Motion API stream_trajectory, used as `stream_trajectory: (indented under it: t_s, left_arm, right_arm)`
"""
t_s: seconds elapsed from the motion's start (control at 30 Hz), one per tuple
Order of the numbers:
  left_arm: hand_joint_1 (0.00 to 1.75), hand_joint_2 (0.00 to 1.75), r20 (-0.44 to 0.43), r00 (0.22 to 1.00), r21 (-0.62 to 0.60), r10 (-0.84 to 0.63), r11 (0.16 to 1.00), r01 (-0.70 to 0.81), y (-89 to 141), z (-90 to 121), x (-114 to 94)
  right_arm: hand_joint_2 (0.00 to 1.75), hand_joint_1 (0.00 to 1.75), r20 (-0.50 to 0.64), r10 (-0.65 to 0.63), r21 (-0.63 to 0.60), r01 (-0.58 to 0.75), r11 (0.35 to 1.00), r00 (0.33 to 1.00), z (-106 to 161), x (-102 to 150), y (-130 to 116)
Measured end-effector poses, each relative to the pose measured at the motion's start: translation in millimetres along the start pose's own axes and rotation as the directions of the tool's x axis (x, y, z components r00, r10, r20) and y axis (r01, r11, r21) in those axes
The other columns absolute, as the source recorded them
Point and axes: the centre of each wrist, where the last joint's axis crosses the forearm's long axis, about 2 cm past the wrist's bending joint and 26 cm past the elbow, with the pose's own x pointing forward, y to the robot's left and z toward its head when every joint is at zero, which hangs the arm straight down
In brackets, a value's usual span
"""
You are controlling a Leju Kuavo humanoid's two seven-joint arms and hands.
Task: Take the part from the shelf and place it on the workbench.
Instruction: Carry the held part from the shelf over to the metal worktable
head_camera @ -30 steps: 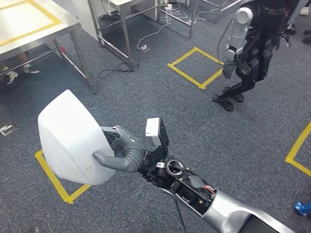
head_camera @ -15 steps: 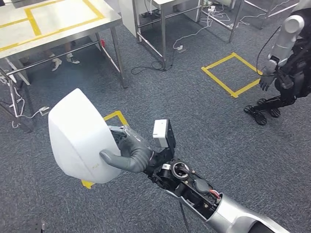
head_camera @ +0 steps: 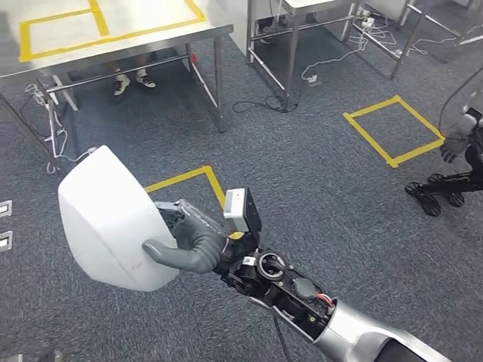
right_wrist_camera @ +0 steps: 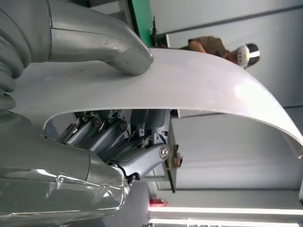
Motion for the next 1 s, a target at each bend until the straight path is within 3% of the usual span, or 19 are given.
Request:
stream_trajectory:
  t_s: [1.0]
  left_arm:
    - [0.0,1.75,0.001,1.0,0.01,0.002,1.0,-0.002,1.2,-0.4,1.5]
  right_arm:
    - [1.75,1.69,0.012,-0.033,0.016,0.032,0.999,0.999,0.1,-2.4,3.5]
